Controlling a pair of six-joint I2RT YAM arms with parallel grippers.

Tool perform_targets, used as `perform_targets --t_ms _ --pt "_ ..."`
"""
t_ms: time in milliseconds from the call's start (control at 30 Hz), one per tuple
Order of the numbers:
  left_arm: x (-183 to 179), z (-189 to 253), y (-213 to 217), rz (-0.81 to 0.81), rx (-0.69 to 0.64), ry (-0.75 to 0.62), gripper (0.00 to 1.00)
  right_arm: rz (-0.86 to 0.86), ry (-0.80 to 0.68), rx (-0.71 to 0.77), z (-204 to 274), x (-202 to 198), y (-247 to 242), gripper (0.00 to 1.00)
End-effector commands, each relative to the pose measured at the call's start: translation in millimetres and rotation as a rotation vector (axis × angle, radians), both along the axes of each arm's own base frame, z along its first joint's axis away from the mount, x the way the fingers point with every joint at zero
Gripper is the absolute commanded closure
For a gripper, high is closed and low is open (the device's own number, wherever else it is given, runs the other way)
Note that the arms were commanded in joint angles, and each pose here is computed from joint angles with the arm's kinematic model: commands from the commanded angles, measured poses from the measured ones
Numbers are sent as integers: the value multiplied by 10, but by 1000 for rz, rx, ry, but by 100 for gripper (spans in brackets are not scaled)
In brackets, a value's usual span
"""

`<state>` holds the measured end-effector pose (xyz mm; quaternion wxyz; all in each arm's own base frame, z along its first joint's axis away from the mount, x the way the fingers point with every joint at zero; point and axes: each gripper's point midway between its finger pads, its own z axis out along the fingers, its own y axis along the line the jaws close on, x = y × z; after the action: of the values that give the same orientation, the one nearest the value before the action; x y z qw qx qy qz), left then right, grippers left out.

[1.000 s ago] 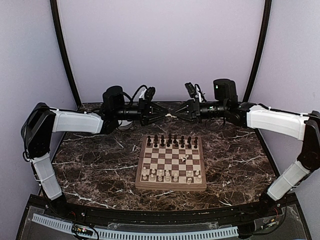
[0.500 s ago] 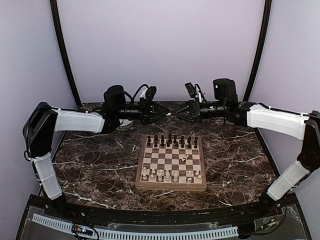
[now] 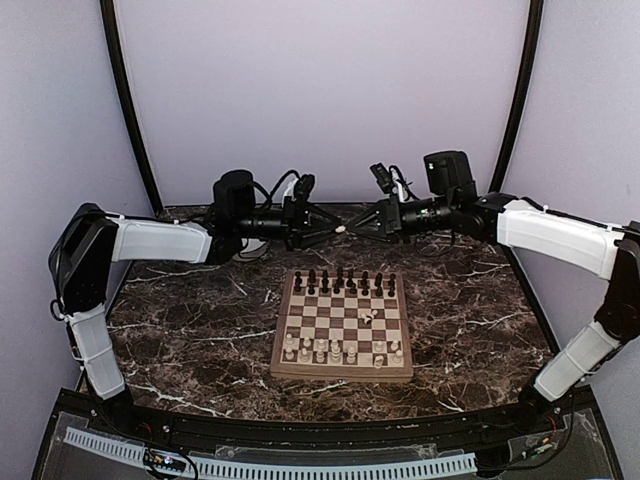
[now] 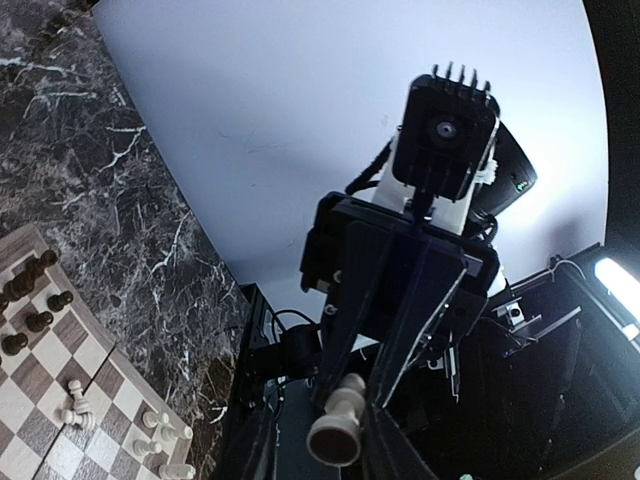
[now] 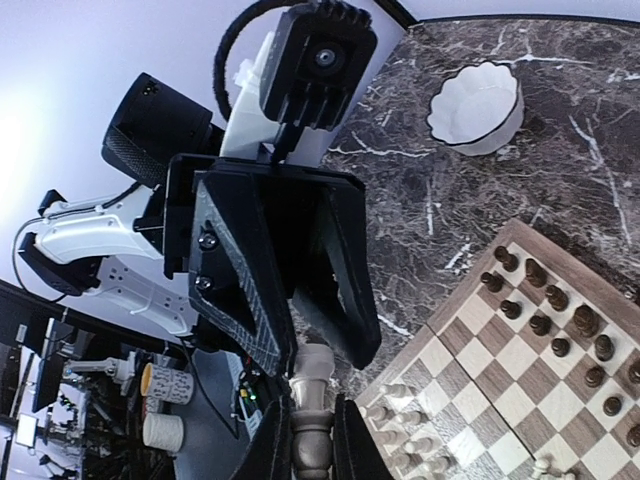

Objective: Set up the chess pieces on the board
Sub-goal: Pass from the left arm to the right, then place the knight at f1.

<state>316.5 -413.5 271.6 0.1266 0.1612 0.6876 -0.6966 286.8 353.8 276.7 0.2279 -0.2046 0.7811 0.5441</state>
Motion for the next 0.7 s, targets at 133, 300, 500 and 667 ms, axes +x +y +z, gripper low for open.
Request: perform_targets --t_ms 133,300,500,667 --pt "40 -127 301 86 169 -71 49 -62 -77 -326 -186 -206 -398 98" --pt "-21 -401 489 135 337 -90 48 32 -125 -633 -499 -557 -444 98" --pt "-4 -630 766 218 489 -91 47 169 -121 -881 -860 -937 -381 99" --pt "65 -672 911 271 516 -84 47 290 -109 -1027 -1110 -1208 -356 99"
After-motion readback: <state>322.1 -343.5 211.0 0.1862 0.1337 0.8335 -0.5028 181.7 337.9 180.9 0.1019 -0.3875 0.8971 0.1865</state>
